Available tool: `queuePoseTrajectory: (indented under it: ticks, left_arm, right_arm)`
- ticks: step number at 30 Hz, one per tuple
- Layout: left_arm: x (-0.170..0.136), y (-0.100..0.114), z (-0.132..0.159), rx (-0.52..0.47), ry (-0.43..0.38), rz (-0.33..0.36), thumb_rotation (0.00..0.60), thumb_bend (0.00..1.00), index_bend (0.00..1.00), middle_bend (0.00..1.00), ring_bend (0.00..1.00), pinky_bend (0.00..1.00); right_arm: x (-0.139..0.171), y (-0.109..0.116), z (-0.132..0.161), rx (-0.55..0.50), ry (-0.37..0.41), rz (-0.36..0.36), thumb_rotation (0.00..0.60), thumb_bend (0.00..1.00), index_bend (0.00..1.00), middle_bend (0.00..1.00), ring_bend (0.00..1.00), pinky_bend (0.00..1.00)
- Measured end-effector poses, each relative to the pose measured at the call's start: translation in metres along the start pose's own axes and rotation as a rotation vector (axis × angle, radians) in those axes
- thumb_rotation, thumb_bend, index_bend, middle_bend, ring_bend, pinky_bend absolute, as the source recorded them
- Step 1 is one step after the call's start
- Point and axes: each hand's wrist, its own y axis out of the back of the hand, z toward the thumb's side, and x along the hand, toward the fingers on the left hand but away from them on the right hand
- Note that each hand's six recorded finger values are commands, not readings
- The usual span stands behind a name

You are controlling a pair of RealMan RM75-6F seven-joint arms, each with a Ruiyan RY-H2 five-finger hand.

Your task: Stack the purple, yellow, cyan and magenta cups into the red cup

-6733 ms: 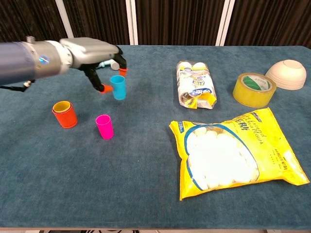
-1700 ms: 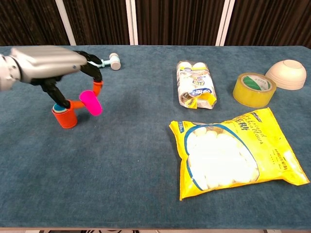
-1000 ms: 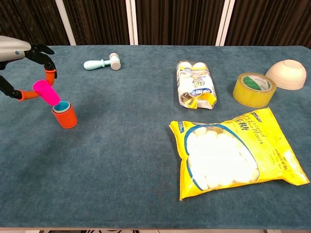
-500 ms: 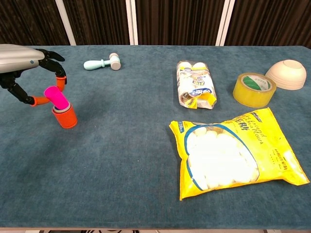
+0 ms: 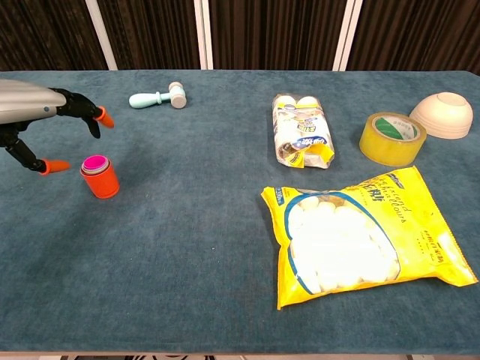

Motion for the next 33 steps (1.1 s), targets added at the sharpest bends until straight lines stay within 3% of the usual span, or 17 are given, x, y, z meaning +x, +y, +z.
queuePoseTrajectory:
  ticks: [5, 10, 18, 24, 33]
  left_arm:
    - [-0.002, 0.014, 0.000, -0.023, 0.009, 0.049, 0.600, 0.30, 0.07, 0.17, 0.00, 0.00]
    - [-0.018, 0.036, -0.005, -0.056, 0.045, 0.183, 0.600, 0.29, 0.06, 0.12, 0.00, 0.00]
    - [-0.100, 0.040, -0.034, -0.166, 0.246, 0.358, 0.600, 0.28, 0.04, 0.07, 0.00, 0.00]
    - [-0.164, 0.020, -0.059, -0.209, 0.395, 0.355, 0.600, 0.28, 0.04, 0.07, 0.00, 0.00]
    - [-0.193, 0.009, -0.074, -0.277, 0.463, 0.371, 0.600, 0.28, 0.06, 0.08, 0.00, 0.00]
  right_arm:
    - [0.000, -0.001, 0.000, 0.000, 0.001, 0.002, 0.600, 0.32, 0.11, 0.04, 0.10, 0.00]
    - [0.000, -0.002, 0.000, 0.001, 0.003, 0.005, 0.600, 0.32, 0.11, 0.04, 0.10, 0.00]
    - [0.000, -0.004, 0.002, 0.023, 0.021, 0.019, 0.600, 0.33, 0.11, 0.04, 0.10, 0.00]
    - [0.001, -0.002, 0.004, 0.039, 0.052, 0.028, 0.600, 0.32, 0.11, 0.04, 0.10, 0.00]
    - [0.002, -0.001, 0.006, 0.049, 0.098, 0.042, 0.600, 0.32, 0.11, 0.04, 0.10, 0.00]
